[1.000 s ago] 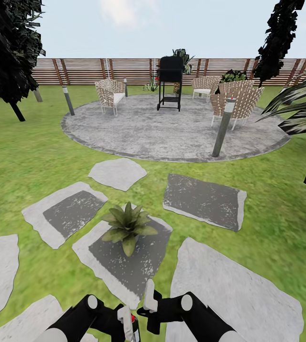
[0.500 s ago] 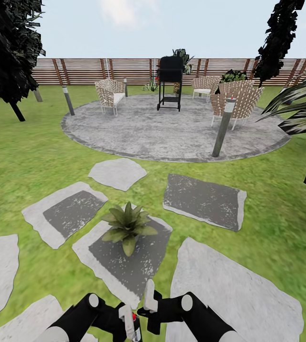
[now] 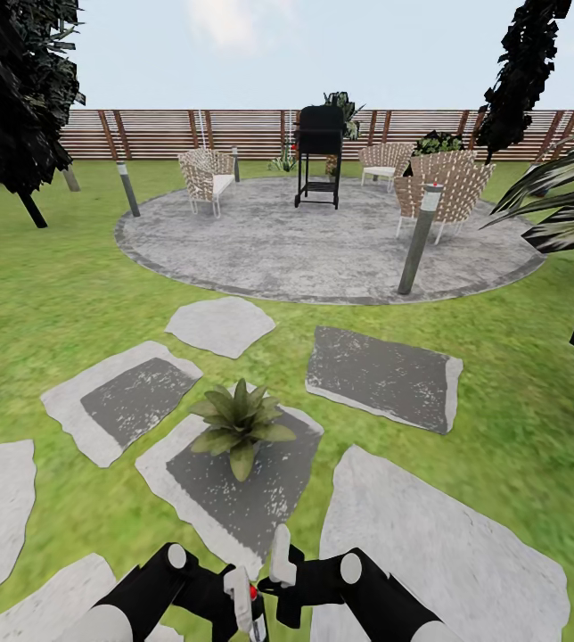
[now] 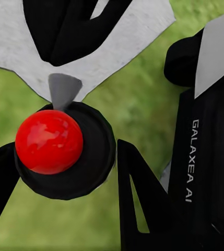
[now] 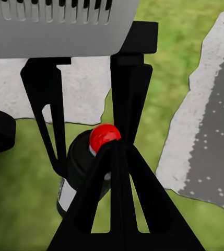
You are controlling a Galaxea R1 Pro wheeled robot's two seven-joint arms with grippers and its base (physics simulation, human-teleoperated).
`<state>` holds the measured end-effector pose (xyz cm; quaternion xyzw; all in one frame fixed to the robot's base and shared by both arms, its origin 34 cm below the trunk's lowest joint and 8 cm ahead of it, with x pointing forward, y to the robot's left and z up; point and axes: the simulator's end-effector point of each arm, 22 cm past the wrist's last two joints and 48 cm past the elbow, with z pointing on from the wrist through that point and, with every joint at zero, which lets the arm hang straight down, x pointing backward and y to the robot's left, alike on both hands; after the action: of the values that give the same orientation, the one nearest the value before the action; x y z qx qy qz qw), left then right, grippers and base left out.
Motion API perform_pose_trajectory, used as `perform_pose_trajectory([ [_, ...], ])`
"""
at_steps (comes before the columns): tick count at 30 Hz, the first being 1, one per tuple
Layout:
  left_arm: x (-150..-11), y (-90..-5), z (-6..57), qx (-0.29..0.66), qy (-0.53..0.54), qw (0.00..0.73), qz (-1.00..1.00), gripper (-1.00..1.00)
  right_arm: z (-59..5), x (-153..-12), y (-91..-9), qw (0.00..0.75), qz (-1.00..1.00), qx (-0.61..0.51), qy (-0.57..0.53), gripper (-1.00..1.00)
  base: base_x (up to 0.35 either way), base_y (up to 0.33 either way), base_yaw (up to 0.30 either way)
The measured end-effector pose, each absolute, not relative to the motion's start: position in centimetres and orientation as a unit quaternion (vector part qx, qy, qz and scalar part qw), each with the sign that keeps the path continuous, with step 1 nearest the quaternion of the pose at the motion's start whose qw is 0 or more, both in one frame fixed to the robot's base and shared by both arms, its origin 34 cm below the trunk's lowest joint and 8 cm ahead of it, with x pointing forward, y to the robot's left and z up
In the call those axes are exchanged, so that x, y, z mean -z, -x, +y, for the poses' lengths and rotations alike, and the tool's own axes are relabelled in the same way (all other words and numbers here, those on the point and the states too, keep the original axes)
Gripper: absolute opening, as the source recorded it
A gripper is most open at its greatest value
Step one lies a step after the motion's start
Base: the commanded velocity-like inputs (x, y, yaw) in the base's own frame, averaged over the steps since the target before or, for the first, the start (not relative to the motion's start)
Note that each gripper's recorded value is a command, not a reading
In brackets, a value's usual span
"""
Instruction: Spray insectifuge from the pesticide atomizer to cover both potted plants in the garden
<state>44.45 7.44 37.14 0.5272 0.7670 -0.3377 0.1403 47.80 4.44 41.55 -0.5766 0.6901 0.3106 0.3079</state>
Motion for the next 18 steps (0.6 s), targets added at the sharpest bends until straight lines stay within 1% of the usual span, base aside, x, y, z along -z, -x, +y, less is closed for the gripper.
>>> perform_pose_trajectory([
  [18,-37.71,-44.95,6.84,0.35,-0.511,0.157,0.769,-1.0,4.44,-41.54,-47.8,0.308,0.69,-0.311,0.577,-1.0,0.0,0.0,0.0],
])
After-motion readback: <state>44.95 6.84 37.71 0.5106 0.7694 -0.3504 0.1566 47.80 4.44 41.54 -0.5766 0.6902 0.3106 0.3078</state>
